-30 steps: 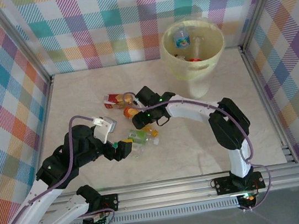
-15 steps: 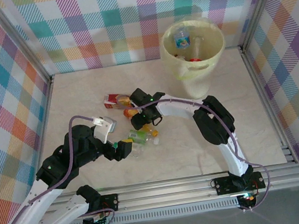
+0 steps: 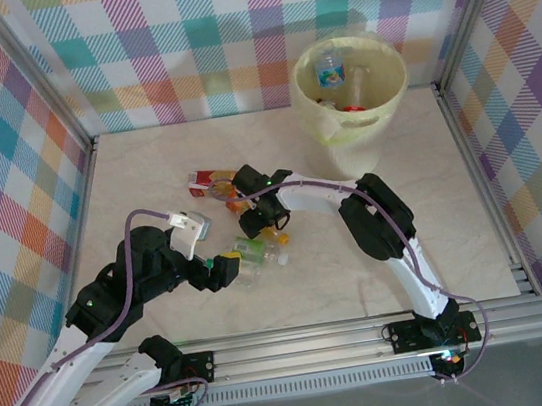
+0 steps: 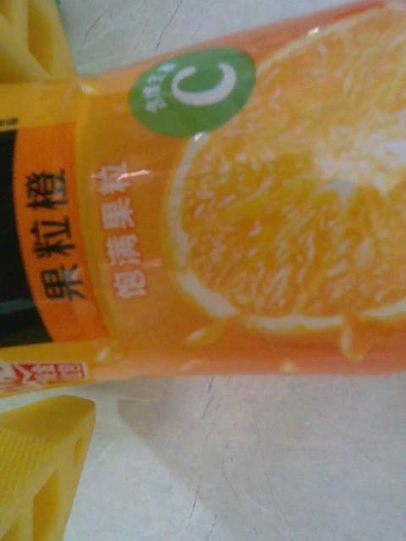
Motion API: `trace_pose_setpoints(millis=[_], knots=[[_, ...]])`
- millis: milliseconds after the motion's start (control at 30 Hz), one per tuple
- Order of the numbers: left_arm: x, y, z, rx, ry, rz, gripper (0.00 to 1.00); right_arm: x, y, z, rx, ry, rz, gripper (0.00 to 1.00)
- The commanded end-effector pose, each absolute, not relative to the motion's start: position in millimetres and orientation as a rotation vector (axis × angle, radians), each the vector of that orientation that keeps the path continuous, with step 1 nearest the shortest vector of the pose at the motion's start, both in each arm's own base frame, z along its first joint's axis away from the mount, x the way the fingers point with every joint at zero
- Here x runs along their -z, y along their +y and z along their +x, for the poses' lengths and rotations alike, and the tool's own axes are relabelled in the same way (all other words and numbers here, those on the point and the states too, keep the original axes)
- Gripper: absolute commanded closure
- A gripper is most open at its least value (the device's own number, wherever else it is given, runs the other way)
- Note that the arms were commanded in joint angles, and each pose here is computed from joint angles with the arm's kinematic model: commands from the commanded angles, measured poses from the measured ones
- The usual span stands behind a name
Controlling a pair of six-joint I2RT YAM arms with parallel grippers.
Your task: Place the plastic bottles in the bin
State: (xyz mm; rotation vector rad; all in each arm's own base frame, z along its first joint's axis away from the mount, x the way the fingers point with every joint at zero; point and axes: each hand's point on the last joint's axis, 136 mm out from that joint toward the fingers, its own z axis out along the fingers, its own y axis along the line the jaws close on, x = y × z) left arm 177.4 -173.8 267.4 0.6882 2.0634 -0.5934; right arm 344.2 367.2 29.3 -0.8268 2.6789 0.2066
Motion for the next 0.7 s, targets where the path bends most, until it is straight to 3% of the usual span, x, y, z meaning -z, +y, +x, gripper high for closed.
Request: trace_pose_setpoints(millis=[0,233,667], knots=[[-270,-177,178,0.605,2.050,0.681,0.00,-32,368,344,-0.167,2.667,-0.864,0.30],[-271,-177,178,0.609,2.045,0.682,0.00,-50,368,344,-0.195,2.621,-0.857,0.38],[-310,-205,185,0.769,1.904,0.673,0.00,-116,350,330,-0.255,2.522,-0.850,0.39]])
